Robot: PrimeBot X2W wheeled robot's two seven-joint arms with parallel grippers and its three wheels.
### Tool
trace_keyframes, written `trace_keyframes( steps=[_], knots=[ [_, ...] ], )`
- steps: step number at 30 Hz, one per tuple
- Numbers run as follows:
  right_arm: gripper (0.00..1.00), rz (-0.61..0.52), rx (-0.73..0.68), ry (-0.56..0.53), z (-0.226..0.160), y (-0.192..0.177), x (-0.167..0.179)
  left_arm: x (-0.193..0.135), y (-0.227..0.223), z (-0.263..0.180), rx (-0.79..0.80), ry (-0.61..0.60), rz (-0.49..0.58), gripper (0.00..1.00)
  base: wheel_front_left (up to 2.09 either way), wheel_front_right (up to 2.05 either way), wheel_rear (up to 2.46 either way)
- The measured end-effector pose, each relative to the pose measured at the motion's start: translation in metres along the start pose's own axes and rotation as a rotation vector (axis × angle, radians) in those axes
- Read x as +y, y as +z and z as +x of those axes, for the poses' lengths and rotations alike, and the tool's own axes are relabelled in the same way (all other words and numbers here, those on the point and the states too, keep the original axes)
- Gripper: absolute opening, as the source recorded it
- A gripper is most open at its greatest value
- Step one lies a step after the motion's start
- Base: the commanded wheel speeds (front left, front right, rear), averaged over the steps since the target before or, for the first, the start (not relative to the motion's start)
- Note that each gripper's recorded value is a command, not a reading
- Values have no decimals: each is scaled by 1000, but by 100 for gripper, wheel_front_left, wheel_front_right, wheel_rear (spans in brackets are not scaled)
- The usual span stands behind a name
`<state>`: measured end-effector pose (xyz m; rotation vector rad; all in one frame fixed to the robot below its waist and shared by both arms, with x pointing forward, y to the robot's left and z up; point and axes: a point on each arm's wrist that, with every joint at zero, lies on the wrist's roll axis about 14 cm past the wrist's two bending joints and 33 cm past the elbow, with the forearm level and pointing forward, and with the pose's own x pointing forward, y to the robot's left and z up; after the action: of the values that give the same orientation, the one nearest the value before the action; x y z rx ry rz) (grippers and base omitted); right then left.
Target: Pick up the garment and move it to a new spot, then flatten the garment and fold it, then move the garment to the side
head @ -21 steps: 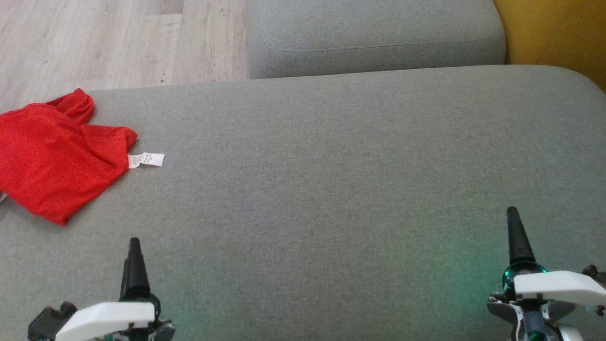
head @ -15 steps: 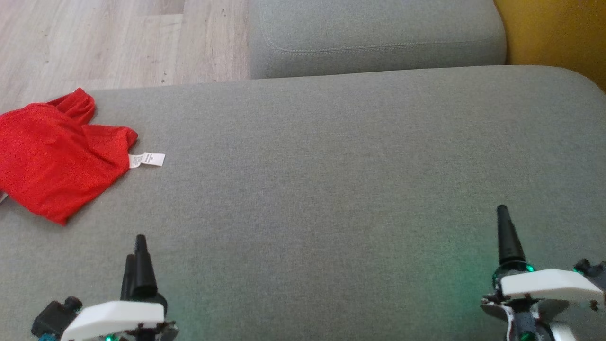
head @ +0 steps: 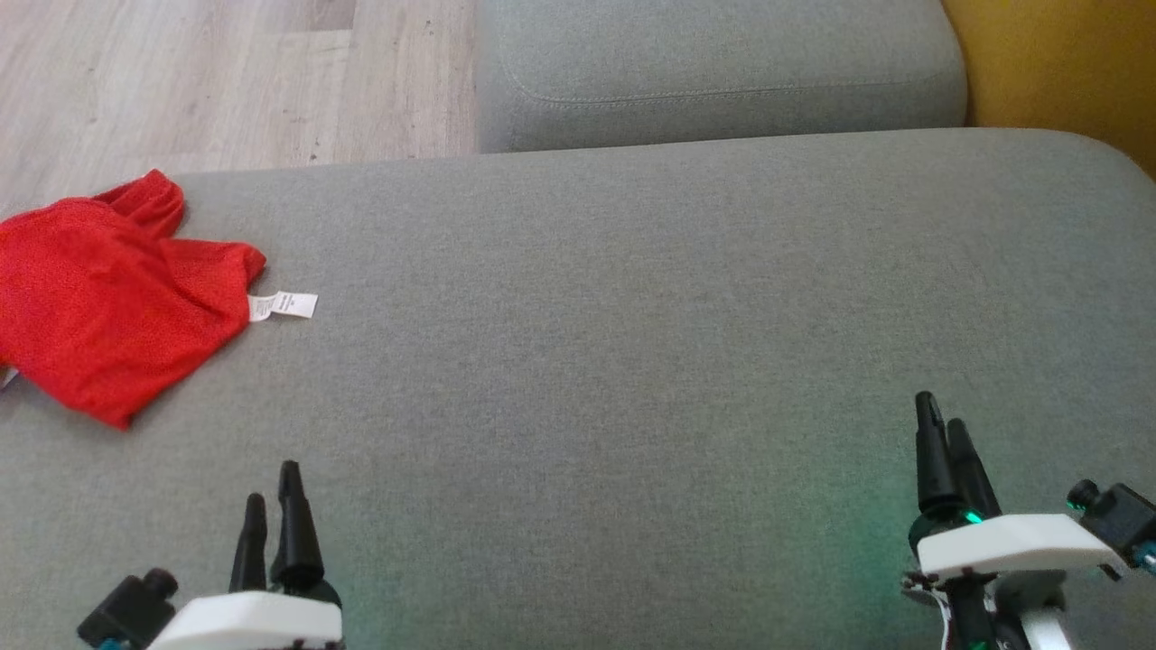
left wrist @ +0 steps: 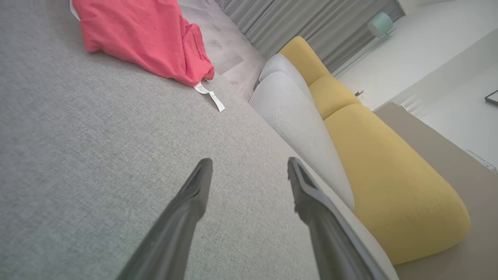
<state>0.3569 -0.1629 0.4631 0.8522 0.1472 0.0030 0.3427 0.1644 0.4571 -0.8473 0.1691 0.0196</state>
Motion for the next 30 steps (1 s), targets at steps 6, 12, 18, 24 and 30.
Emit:
trace_keyframes(
  steps=[6,12,18,24,30],
  knots=[
    [100,-79,0,11,-1,-2,2,0,-6,-1,11,-3,80,100,0,0,0],
    [100,-160,22,19,-5,-11,3,0,-6,-2,6,-2,153,100,0,0,0],
    [100,-226,22,30,-5,-12,5,-2,-9,-2,12,-14,213,100,0,0,0],
    [100,-309,33,49,-5,-18,8,-2,-11,-3,11,-16,282,100,0,0,0],
    [100,-387,43,68,-6,-23,11,3,-14,-8,14,-9,351,100,0,0,0]
  ],
)
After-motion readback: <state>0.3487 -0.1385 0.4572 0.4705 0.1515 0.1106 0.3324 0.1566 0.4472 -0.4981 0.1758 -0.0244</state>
